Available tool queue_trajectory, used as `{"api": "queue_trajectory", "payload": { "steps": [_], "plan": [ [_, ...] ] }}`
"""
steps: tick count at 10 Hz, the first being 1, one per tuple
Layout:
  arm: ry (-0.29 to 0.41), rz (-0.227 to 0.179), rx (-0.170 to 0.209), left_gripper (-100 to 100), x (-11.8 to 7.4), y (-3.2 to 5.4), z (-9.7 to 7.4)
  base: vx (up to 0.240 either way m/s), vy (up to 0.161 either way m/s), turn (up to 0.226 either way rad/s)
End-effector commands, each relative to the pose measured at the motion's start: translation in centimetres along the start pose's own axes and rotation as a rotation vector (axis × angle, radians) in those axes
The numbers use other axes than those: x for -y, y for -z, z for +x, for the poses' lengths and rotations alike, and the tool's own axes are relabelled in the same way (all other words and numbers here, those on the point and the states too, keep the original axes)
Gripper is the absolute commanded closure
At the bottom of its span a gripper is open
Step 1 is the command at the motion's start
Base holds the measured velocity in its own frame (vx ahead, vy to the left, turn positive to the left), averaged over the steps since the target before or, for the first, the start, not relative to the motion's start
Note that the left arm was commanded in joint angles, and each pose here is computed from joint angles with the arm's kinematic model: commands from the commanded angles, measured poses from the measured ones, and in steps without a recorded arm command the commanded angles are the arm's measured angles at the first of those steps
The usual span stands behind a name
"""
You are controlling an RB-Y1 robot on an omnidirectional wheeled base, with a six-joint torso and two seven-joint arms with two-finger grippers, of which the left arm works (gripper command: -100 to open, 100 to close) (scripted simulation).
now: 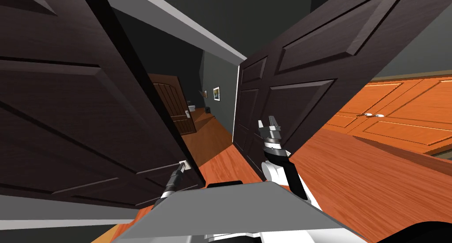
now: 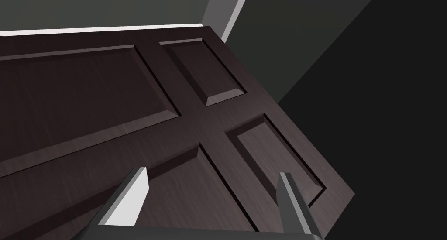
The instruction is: Pull the door open
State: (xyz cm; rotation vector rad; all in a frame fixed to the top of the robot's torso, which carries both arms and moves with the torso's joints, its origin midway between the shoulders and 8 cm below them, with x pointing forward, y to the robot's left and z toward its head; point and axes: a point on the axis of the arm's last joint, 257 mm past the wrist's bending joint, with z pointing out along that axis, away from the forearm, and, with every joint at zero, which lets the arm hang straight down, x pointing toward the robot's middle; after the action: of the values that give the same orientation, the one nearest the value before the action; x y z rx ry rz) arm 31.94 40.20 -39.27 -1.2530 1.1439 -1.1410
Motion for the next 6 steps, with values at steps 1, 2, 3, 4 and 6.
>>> {"api": "queue_trajectory", "payload": {
  "steps": [1, 2, 3, 4, 6],
  "plan": [
    [0.0, 0.0, 0.0, 100, 0.0, 0.0, 0.0, -0.099, -0.002, -0.011],
    [0.001, -0.004, -0.018, 100, -0.2, 0.98, 0.0, -0.168, 0.012, -0.156],
    [0.0, -0.003, -0.026, 100, -0.2, 1.37, 0.0, -0.242, 0.048, -0.18],
    [0.0, -0.002, -0.036, 100, -0.1, 1.81, -0.1, -0.223, 0.046, -0.132],
    [-0.001, 0.001, -0.057, 100, 0.0, 2.73, -0.2, -0.199, 0.046, -0.134]
  ]
}}
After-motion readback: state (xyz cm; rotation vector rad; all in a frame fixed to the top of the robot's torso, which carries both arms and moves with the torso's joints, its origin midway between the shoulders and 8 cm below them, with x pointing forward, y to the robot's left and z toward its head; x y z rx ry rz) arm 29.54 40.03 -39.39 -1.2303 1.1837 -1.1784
